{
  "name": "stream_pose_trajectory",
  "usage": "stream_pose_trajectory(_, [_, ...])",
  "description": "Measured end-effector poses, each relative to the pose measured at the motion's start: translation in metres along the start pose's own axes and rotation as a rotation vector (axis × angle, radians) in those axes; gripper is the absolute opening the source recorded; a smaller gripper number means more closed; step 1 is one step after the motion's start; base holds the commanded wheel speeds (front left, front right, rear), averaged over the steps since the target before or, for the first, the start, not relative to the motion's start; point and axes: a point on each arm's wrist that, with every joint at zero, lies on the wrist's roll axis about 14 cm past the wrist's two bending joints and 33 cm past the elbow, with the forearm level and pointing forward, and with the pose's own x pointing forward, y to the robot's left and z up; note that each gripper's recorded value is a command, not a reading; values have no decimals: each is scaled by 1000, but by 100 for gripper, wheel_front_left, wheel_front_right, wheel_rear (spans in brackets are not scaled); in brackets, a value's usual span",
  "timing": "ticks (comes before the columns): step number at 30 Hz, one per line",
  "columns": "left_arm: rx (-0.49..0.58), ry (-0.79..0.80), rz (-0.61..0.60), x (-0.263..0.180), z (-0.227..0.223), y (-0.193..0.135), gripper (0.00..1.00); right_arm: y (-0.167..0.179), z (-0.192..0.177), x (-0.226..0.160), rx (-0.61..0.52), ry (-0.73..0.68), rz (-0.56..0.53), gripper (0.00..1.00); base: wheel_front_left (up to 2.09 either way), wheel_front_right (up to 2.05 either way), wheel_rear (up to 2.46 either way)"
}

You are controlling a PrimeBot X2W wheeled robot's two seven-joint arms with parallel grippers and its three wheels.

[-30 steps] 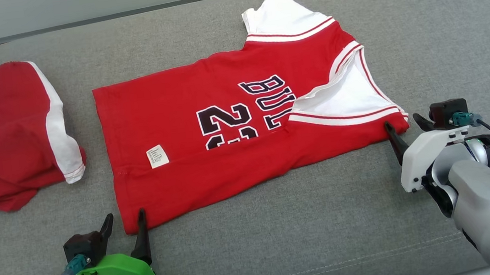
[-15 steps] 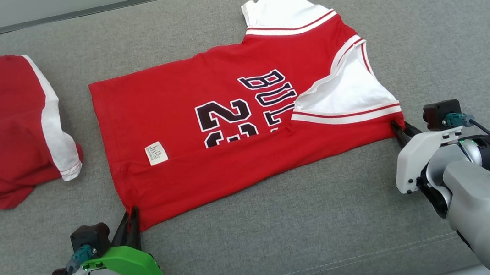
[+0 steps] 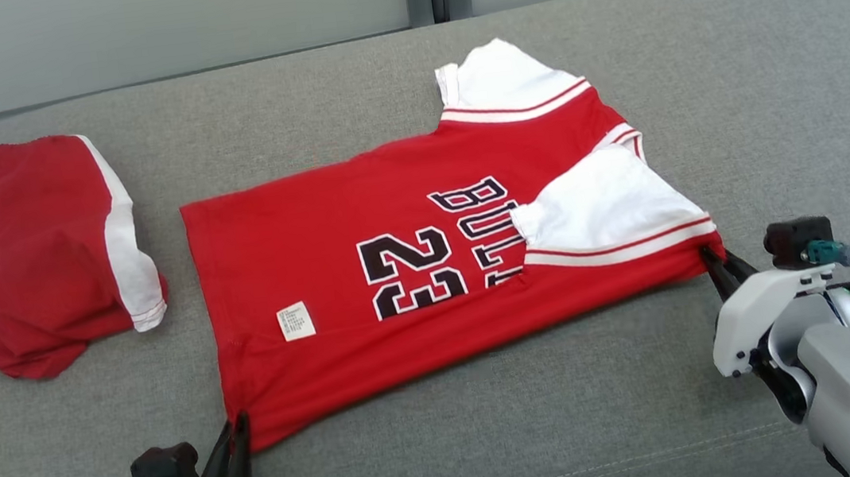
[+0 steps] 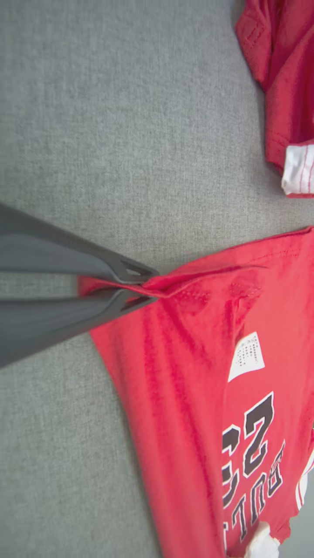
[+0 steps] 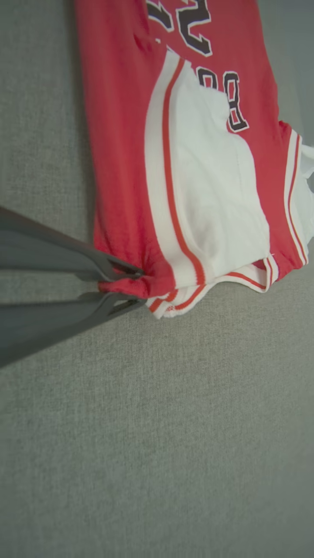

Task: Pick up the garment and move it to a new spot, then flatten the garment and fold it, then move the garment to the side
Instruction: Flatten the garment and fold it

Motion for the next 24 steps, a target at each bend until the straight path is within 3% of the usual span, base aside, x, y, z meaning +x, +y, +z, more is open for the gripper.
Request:
stream_pose_trajectory(14, [-17, 37, 21, -26, -20, 5, 0, -6, -60, -58, 78, 78, -13, 0, 0, 0, 0])
stream_pose_trajectory(21, [-22, 54, 29, -28, -26, 8, 0, -4, -71, -69, 111, 100, -16, 0, 0, 0, 0])
stream_pose_trajectory(22, [-25, 56, 39, -29, -27, 9, 100, -9, -71, -72, 118, 100, -35, 100, 0, 0, 0])
stream_pose_trajectory(24, [-26, 54, 53, -30, -26, 13, 100, -16, -70, -74, 121, 95, -54, 100, 0, 0, 0])
